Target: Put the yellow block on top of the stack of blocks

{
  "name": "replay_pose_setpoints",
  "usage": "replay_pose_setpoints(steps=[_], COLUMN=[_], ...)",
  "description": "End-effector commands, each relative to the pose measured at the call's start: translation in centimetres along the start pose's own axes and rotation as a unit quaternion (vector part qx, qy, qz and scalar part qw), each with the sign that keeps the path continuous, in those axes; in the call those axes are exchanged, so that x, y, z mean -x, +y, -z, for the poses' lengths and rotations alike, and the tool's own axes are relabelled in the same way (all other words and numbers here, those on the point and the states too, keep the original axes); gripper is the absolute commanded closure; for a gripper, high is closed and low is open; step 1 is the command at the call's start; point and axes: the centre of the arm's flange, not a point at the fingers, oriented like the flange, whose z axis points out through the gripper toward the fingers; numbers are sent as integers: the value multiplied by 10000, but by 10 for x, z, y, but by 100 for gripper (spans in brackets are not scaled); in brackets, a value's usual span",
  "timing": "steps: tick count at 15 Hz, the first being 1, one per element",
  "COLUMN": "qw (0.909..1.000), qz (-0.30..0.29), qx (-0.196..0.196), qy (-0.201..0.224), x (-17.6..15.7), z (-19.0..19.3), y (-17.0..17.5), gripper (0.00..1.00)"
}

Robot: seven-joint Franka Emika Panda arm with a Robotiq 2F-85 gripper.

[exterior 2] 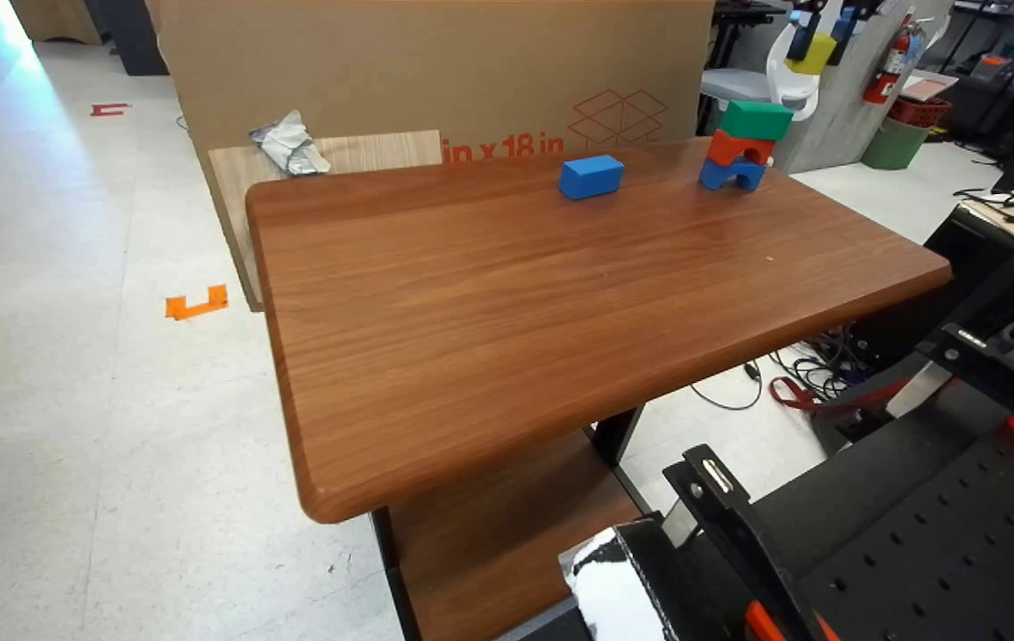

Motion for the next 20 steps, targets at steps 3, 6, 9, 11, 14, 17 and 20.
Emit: replay_pose_setpoints(steps=[3,6,9,11,14,17,20], qw=[9997,9994,9992,9990,9988,9988,9987], qz=[110,147,176,194,189,158,128], qx=[15,11,21,23,4,-15,-3], qy=[-217,-303,-363,-406,-448,-459,-485], x=[-10,-10,-12,-13,-14,-17,-20], z=[-8,-15,-20,-21,-22,-23,-22], y=[-17,-24,-29,-32,-34,-35,-34], gripper=[92,92,92,92,92,39,23])
